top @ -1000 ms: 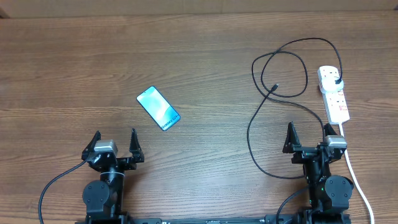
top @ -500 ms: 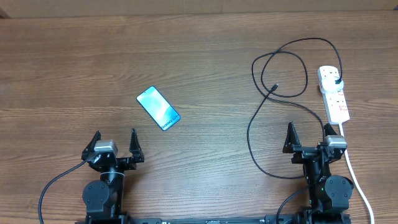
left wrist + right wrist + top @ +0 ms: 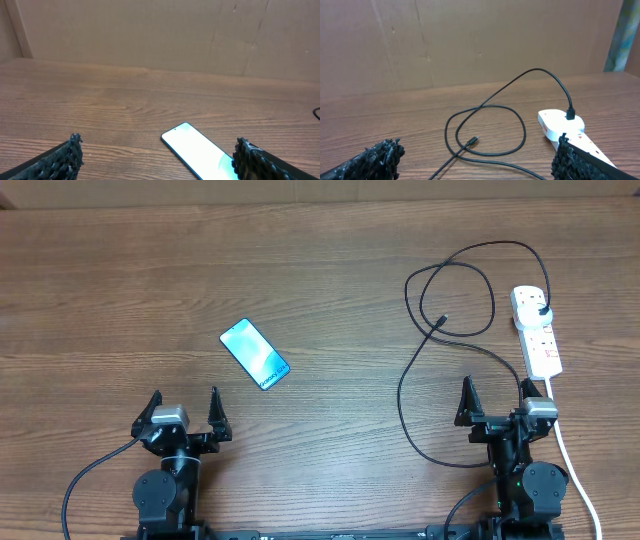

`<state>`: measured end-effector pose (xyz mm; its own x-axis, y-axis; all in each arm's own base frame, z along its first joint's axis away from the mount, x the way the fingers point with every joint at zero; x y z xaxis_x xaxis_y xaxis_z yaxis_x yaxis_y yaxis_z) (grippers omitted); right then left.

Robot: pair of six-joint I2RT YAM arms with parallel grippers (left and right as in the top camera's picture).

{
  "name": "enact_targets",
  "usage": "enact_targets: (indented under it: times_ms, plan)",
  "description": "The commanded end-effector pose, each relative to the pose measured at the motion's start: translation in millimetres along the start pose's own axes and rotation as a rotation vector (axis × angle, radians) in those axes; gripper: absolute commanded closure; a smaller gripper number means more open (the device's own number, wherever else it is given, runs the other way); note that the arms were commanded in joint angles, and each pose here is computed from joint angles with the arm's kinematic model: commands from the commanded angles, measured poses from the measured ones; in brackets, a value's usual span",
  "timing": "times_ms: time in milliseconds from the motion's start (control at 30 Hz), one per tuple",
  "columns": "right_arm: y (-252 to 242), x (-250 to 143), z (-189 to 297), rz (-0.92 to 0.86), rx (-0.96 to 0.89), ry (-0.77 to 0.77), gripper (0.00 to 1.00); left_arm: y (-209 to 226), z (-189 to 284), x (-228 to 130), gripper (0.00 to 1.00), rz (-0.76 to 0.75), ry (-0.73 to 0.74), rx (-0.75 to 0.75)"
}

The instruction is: Plug charger to phone and switch on socket

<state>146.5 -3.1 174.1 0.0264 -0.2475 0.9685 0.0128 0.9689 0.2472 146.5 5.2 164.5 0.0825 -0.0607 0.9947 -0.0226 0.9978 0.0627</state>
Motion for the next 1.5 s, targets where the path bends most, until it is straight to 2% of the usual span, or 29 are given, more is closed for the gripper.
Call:
enact_targets:
  times_ms: [0,200,633,833,1033,1200,1467]
  plan:
    - [0,-2,0,0.005,-0.001,-0.002,0.0,-1,0,-2,0.0,-0.03,0.003,-0.003]
    - [0,-2,0,0.005,-0.001,-0.002,0.0,-1,0,-2,0.0,-0.016,0.003,-0.012]
    - [0,-2,0,0.005,-0.001,-0.002,0.0,-3,0,0,0.0,0.169,0.004,-0.042]
    - [0,-2,0,0.005,-0.001,-0.002,0.0,-3,9,11,0.0,0.17,0.099,-0.038]
    - [0,-2,0,0.005,-0.001,-0.002,0.0,0,14,48,0.0,0.151,0.153,-0.037]
    - [0,-2,0,0.005,-0.001,-0.002,0.0,0,-1,85,0.0,0.157,0.238,-0.07]
    - [0,-2,0,0.005,-0.001,-0.002,0.0,-5,-50,143,0.0,0.177,0.515,-0.153]
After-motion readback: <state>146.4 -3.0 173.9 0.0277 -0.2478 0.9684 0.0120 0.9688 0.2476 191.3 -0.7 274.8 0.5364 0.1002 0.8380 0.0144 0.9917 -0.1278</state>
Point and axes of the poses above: each gripper's point midway between its finger pads, its own z axis back along the fingers, its own y axis along the line the jaws close on, x = y × z, the point moved 10 cm from there along z, back along the fingers, and after that the axes turned 9 degrees about -z, right-handed, at the moved point
